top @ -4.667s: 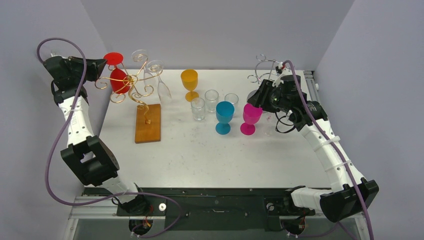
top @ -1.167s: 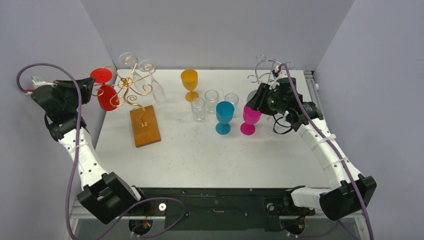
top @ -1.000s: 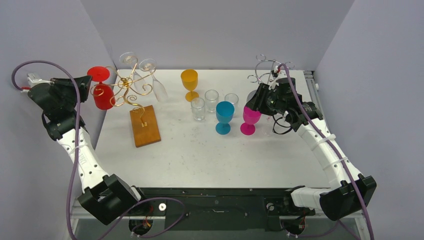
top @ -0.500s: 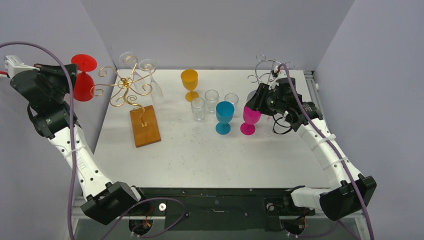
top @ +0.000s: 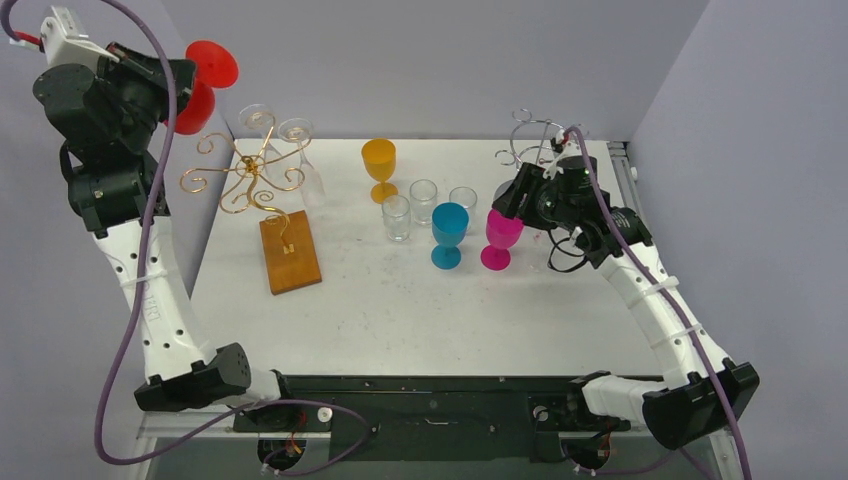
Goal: Take the wine glass off the wine glass rack
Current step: Pick up the wine glass from the wine rack, then place the wine glass at the center of the board.
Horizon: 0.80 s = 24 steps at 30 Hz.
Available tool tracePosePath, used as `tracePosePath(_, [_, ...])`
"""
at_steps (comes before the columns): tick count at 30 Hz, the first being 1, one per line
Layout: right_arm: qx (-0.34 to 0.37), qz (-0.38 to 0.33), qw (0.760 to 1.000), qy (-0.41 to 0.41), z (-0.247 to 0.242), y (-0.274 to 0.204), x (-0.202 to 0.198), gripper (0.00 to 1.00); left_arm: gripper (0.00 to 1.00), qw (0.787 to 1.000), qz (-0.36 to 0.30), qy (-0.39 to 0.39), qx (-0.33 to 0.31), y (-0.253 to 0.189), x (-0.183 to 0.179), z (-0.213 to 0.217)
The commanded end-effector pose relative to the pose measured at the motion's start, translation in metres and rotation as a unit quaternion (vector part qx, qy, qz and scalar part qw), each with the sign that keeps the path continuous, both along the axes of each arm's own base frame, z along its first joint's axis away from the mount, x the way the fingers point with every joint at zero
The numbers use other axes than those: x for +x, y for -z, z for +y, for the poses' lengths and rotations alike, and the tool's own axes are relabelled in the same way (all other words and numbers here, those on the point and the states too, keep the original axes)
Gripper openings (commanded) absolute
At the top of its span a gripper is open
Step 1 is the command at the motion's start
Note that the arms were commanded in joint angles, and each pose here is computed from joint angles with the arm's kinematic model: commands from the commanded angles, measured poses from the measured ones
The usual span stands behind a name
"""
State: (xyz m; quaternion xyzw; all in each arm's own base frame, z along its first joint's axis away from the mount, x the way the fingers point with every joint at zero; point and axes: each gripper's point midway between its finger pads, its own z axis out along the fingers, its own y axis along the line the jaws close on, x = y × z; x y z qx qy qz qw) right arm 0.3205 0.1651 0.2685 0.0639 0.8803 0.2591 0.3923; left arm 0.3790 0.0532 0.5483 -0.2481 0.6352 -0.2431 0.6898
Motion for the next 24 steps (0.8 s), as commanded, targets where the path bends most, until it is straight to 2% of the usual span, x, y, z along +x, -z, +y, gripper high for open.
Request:
tracePosePath(1, [0.038, -0.105, 0.993, 0.030, -0.007, -0.069, -0.001, 0.54, 0.00, 0.997, -0.042, 0.037, 0.050, -0.042, -0.016, -0.038])
tracePosePath(7, [0.076, -0.167, 0.981, 0.058, -0.017, -0.111, -0.009, 0.59, 0.00, 0.987, -0.064, 0.145, 0.025, -0.059, -0.023, -0.115])
tracePosePath(13, [0.120, -0.209, 0.968, 0.067, -0.018, -0.139, -0.015, 0.67, 0.00, 0.964, -0.069, 0.254, -0.028, -0.062, -0.041, -0.194])
tracePosePath(18, [0.181, -0.245, 0.952, 0.030, -0.001, -0.156, -0.018, 0.67, 0.00, 0.925, -0.069, 0.356, -0.115, -0.056, -0.054, -0.259])
tracePosePath(20, [0.210, -0.261, 0.942, 0.007, 0.008, -0.164, -0.019, 0.68, 0.00, 0.900, -0.069, 0.394, -0.172, -0.054, -0.057, -0.275])
tracePosePath(21, [0.228, -0.277, 0.933, 0.000, 0.011, -0.174, -0.020, 0.68, 0.00, 0.887, -0.046, 0.409, -0.210, -0.043, -0.054, -0.282])
tracePosePath(24, [0.253, -0.292, 0.922, -0.030, 0.022, -0.179, -0.022, 0.72, 0.00, 0.851, -0.058, 0.452, -0.260, -0.051, -0.059, -0.296])
